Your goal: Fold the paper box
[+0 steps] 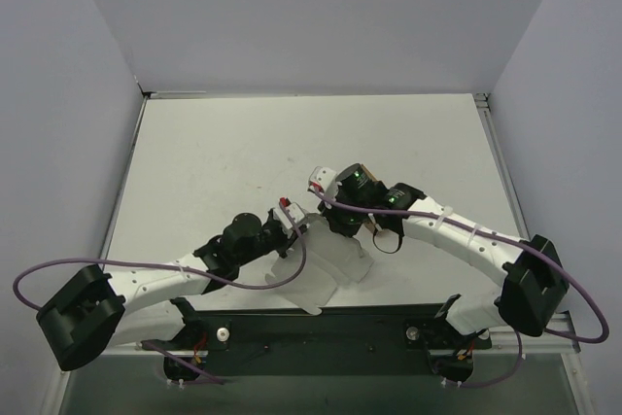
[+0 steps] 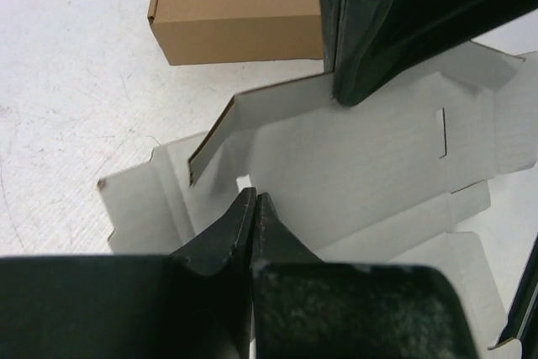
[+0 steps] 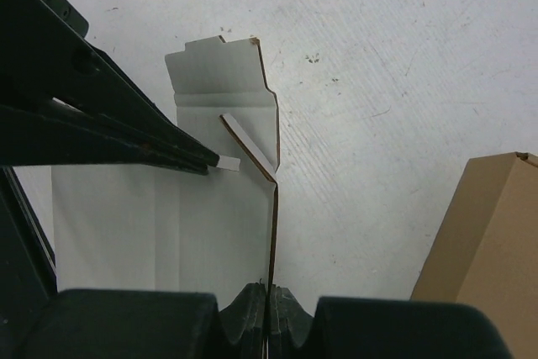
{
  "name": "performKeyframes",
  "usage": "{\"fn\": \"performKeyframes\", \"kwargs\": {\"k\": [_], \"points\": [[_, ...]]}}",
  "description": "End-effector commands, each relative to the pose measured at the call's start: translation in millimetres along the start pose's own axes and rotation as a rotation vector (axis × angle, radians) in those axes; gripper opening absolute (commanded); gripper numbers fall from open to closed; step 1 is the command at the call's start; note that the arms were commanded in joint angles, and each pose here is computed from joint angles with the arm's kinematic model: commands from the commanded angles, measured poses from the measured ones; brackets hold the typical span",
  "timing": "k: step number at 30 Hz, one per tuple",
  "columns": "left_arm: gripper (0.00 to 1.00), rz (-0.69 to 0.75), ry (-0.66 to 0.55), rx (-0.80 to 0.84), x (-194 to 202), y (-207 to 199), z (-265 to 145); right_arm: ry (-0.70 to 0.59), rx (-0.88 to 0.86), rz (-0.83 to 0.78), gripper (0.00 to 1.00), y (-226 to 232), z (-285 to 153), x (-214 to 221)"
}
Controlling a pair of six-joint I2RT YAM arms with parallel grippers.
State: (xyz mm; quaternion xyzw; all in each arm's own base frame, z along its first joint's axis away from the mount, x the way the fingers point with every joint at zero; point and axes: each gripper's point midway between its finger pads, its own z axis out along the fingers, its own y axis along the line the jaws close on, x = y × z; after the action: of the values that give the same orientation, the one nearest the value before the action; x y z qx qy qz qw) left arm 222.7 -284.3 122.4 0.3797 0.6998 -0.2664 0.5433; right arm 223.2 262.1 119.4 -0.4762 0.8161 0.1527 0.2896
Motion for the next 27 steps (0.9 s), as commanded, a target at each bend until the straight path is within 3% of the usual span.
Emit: {"fn": "performKeyframes", "kwargs": {"k": [1, 3, 7, 10, 14, 22, 27], "points": [[0.00, 0.003, -0.070, -0.017, -17.8, 2.6, -7.6, -0.065, -0.038, 0.024, 0.00, 5.2, -9.8, -7.1], [0.02, -0.015, -0.088, -0.029, -23.3, 6.6, -12.7, -0.056, -0.039, 0.025, 0.00, 5.7, -10.8, -5.0], [0.56, -0.047, -0.126, -0.001, -35.2, 7.0, -21.4, -0.055, -0.062, 0.032, 0.00, 10.7, -14.6, -2.9], [0.71, -0.053, -0.147, 0.019, -45.1, 7.2, -23.2, -0.057, -0.097, 0.037, 0.00, 18.2, -18.3, -1.9], [0.77, -0.048, -0.155, 0.097, -50.6, -2.6, -21.8, -0.053, -0.115, 0.033, 0.00, 23.7, -22.1, 0.7], [0.78, -0.035, -0.220, 0.069, -67.1, 4.8, -23.7, -0.031, -0.168, 0.032, 0.00, 36.6, -23.1, 6.1], [0.77, -0.034, -0.199, 0.106, -64.3, 0.7, -14.7, -0.031, -0.182, 0.032, 0.00, 39.0, -23.7, 5.8]]}}
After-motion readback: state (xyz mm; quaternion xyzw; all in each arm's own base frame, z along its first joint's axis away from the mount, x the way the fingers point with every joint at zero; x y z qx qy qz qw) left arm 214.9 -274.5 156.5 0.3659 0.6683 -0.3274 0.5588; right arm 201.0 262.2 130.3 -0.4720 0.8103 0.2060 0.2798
